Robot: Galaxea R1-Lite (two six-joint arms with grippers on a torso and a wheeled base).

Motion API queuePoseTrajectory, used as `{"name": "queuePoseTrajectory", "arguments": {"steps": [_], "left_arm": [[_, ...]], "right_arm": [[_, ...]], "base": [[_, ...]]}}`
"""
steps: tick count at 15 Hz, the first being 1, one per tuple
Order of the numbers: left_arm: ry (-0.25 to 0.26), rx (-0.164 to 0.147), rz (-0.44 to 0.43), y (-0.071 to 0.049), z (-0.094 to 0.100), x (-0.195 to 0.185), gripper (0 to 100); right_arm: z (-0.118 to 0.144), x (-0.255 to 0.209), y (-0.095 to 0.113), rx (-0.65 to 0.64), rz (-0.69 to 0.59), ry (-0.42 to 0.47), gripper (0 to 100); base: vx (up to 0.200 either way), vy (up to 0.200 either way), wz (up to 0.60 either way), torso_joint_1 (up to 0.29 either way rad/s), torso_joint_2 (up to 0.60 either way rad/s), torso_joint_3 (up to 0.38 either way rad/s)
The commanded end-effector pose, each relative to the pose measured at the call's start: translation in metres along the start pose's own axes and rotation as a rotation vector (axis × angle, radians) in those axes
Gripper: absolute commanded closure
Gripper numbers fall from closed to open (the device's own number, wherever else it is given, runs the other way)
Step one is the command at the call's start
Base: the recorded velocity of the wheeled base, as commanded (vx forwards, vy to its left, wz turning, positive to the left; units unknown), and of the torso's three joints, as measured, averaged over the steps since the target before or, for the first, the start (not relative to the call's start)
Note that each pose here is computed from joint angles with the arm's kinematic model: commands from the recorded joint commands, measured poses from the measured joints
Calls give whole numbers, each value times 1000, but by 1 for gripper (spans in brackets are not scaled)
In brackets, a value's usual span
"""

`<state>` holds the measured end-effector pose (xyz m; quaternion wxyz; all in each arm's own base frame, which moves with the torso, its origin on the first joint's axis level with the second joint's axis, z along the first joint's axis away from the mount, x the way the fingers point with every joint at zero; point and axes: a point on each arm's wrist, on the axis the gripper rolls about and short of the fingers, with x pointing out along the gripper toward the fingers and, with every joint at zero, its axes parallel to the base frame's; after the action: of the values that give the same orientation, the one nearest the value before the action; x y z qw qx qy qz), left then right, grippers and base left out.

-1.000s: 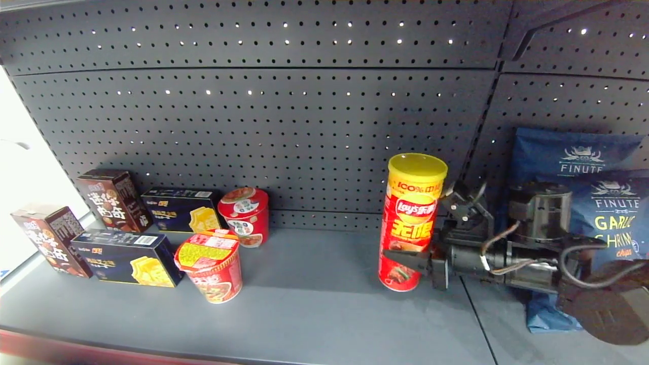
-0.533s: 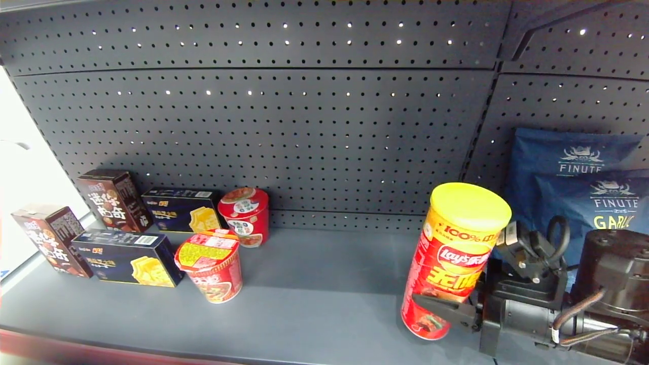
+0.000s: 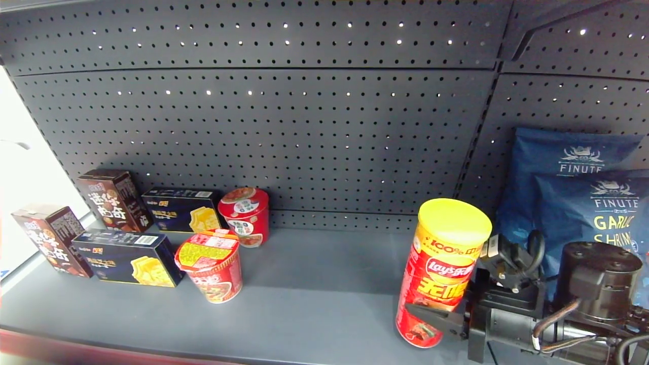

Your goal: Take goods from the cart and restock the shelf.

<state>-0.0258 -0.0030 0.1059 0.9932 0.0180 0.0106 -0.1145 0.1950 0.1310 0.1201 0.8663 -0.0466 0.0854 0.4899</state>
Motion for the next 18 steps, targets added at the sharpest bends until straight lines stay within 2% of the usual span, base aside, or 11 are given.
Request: {"name": "queuePoseTrajectory", "arguments": {"steps": [1, 13, 14, 18], "left_arm": [[2, -2, 1, 0, 0, 0, 100], [28, -6, -4, 0, -8, 2, 100], [28, -6, -4, 0, -8, 2, 100], [34, -8, -5, 0, -10, 3, 100]], "right_arm": [[-8, 11, -4, 16, 8, 33, 100], [-21, 42, -8, 20, 44, 61, 100], [-21, 43, -8, 19, 42, 58, 0], [-18, 23, -5, 20, 2, 55, 0]], "base": [[0, 0, 0, 0, 0, 0], [0, 0, 0, 0, 0, 0], [0, 0, 0, 0, 0, 0], [0, 0, 0, 0, 0, 0]]}}
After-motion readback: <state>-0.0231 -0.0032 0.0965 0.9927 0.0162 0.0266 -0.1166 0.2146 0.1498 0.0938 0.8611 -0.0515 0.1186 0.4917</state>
